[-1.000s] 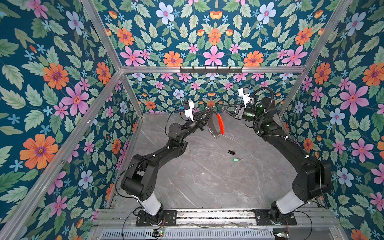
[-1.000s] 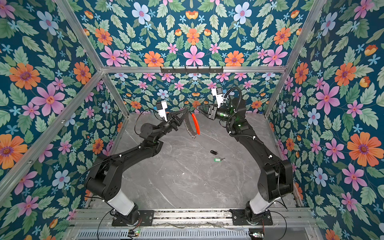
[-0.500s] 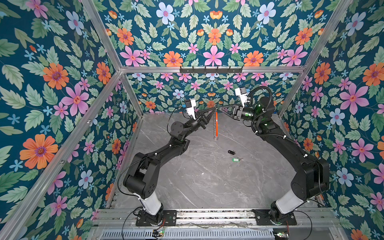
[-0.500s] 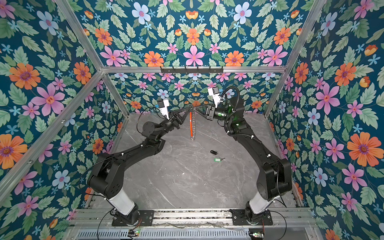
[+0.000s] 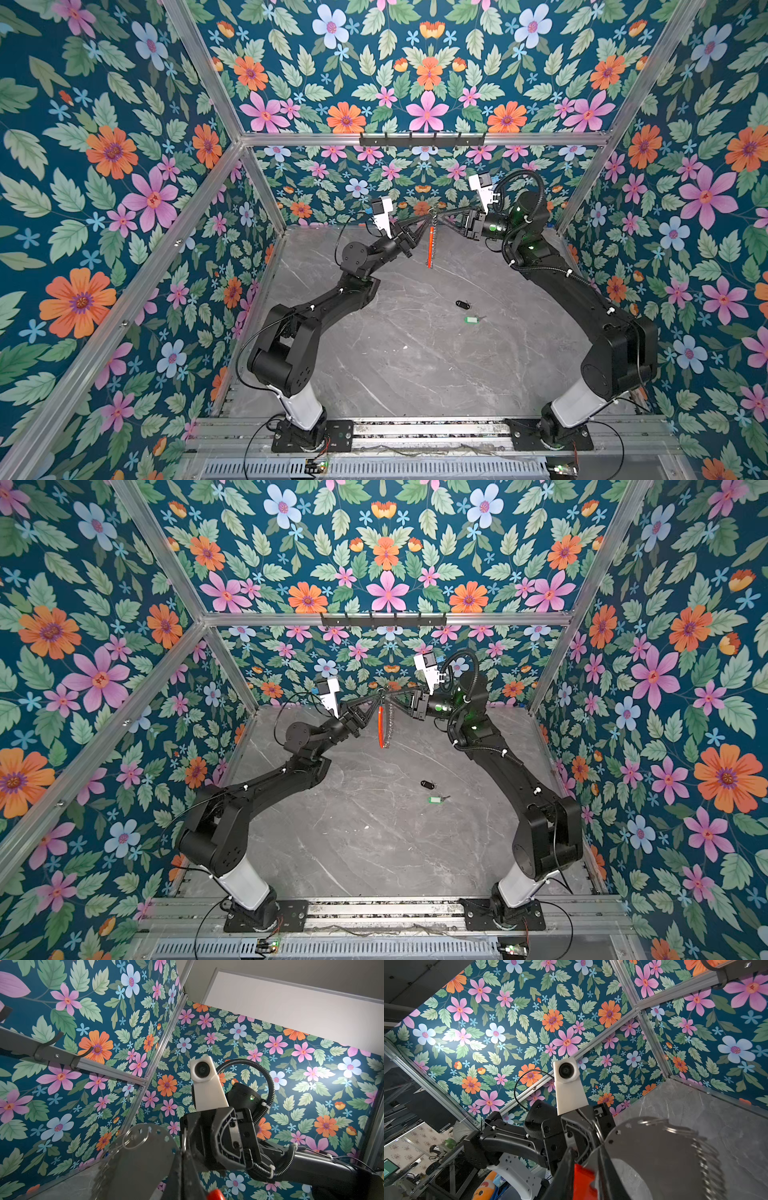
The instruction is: Put the keys on the keyring
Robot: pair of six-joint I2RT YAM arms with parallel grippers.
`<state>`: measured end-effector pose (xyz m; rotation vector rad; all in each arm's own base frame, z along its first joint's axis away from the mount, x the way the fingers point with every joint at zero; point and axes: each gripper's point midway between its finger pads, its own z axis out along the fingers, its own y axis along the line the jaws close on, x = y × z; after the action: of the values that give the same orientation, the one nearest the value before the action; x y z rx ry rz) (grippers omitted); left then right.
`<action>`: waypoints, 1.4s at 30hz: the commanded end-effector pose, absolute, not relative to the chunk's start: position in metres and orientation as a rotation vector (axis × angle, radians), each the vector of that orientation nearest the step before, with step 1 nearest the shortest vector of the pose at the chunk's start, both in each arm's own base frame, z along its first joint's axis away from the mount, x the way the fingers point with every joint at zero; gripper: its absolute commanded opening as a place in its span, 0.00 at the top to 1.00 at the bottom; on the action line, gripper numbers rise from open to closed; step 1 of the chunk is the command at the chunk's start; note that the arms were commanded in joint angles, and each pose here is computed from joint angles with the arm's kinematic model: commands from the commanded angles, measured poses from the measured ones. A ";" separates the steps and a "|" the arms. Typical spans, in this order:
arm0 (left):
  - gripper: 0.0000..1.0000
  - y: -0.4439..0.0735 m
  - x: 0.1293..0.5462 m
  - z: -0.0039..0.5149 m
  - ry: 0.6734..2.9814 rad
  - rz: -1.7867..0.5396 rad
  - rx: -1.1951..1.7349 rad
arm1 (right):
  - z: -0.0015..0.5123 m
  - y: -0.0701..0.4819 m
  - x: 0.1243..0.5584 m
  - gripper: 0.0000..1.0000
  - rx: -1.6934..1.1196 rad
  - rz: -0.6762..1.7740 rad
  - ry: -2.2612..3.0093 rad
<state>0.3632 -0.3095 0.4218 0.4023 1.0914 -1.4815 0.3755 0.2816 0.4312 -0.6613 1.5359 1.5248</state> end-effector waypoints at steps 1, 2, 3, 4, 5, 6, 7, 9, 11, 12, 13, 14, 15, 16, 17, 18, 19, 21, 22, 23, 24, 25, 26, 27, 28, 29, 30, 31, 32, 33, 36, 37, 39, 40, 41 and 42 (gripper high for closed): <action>1.00 -0.308 0.355 0.431 1.040 -1.488 0.432 | 0.432 0.282 0.375 0.76 -0.674 1.519 1.534; 1.00 -0.308 0.355 0.432 1.039 -1.488 0.431 | 0.432 0.283 0.375 0.75 -0.675 1.517 1.534; 1.00 -0.308 0.354 0.432 1.036 -1.488 0.433 | 0.431 0.283 0.375 0.72 -0.676 1.516 1.536; 1.00 -0.308 0.354 0.433 1.034 -1.488 0.434 | 0.431 0.283 0.375 0.69 -0.676 1.512 1.538; 1.00 -0.308 0.354 0.433 1.032 -1.490 0.436 | 0.430 0.283 0.376 0.66 -0.676 1.510 1.544; 1.00 -0.308 0.354 0.434 1.031 -1.490 0.437 | 0.429 0.283 0.376 0.64 -0.676 1.507 1.547; 1.00 -0.308 0.353 0.434 1.030 -1.491 0.438 | 0.428 0.283 0.377 0.64 -0.678 1.506 1.550; 1.00 -0.309 0.353 0.434 1.031 -1.492 0.440 | 0.427 0.283 0.377 0.64 -0.677 1.505 1.552; 1.00 -0.309 0.354 0.432 1.034 -1.495 0.440 | 0.428 0.283 0.377 0.66 -0.678 1.505 1.549; 1.00 -0.309 0.354 0.432 1.035 -1.497 0.440 | 0.429 0.283 0.377 0.67 -0.677 1.504 1.546; 1.00 -0.310 0.354 0.432 1.035 -1.499 0.441 | 0.430 0.283 0.377 0.69 -0.678 1.503 1.541; 1.00 -0.310 0.354 0.432 1.036 -1.501 0.443 | 0.430 0.283 0.376 0.71 -0.680 1.504 1.540; 1.00 -0.310 0.355 0.432 1.037 -1.504 0.442 | 0.430 0.282 0.377 0.72 -0.679 1.503 1.538; 1.00 -0.311 0.354 0.432 1.038 -1.506 0.443 | 0.431 0.283 0.376 0.75 -0.681 1.504 1.535; 1.00 -0.311 0.354 0.431 1.038 -1.507 0.443 | 0.431 0.283 0.376 0.77 -0.683 1.505 1.532; 1.00 -0.311 0.355 0.430 1.040 -1.507 0.443 | 0.432 0.283 0.376 0.77 -0.683 1.506 1.530; 1.00 -0.311 0.354 0.431 1.040 -1.509 0.443 | 0.433 0.283 0.376 0.80 -0.685 1.508 1.528; 1.00 -0.311 0.354 0.431 1.040 -1.511 0.446 | 0.433 0.283 0.376 0.84 -0.685 1.513 1.528; 1.00 -0.311 0.354 0.431 1.038 -1.510 0.447 | 0.434 0.283 0.376 0.86 -0.688 1.512 1.523; 1.00 -0.311 0.354 0.431 1.039 -1.511 0.447 | 0.434 0.283 0.375 0.89 -0.689 1.513 1.521; 1.00 -0.311 0.354 0.431 1.038 -1.510 0.448 | 0.434 0.283 0.376 0.92 -0.687 1.513 1.522; 1.00 -0.311 0.354 0.431 1.039 -1.511 0.447 | 0.435 0.284 0.375 0.95 -0.691 1.515 1.520; 1.00 -0.311 0.354 0.431 1.038 -1.511 0.447 | 0.435 0.284 0.375 0.97 -0.693 1.514 1.518; 1.00 -0.311 0.354 0.431 1.040 -1.512 0.448 | 0.435 0.284 0.375 0.98 -0.695 1.514 1.518; 1.00 -0.312 0.354 0.430 1.042 -1.512 0.449 | 0.435 0.284 0.374 1.00 -0.697 1.515 1.517; 1.00 -0.312 0.354 0.430 1.043 -1.513 0.449 | 0.435 0.285 0.374 1.00 -0.697 1.515 1.518; 1.00 -0.312 0.354 0.429 1.046 -1.514 0.449 | 0.435 0.285 0.374 1.00 -0.698 1.515 1.518; 1.00 -0.312 0.354 0.428 1.048 -1.515 0.449 | 0.435 0.284 0.373 1.00 -0.699 1.512 1.518; 1.00 -0.312 0.354 0.428 1.049 -1.514 0.449 | 0.435 0.284 0.373 1.00 -0.702 1.510 1.517; 1.00 -0.312 0.355 0.427 1.053 -1.515 0.449 | 0.436 0.284 0.373 1.00 -0.702 1.506 1.516; 1.00 -0.312 0.356 0.425 1.058 -1.504 0.449 | 0.435 0.283 0.373 1.00 -0.702 1.478 1.523; 1.00 -0.312 0.358 0.424 1.067 -1.498 0.439 | 0.433 0.283 0.373 1.00 -0.703 1.461 1.530; 0.87 -0.308 0.363 0.420 1.090 -1.481 0.428 | 0.431 0.283 0.373 1.00 -0.706 1.422 1.541; 0.81 -0.304 0.366 0.419 1.099 -1.477 0.426 | 0.430 0.283 0.373 1.00 -0.705 1.405 1.547; 0.77 -0.300 0.368 0.418 1.105 -1.477 0.424 | 0.428 0.282 0.373 1.00 -0.707 1.388 1.554; 0.75 -0.296 0.371 0.418 1.113 -1.481 0.419 | 0.427 0.282 0.372 1.00 -0.712 1.377 1.558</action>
<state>0.3675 -0.3032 0.4176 0.4182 1.1022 -1.4860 0.3749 0.2829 0.4249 -0.6713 1.5803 1.4400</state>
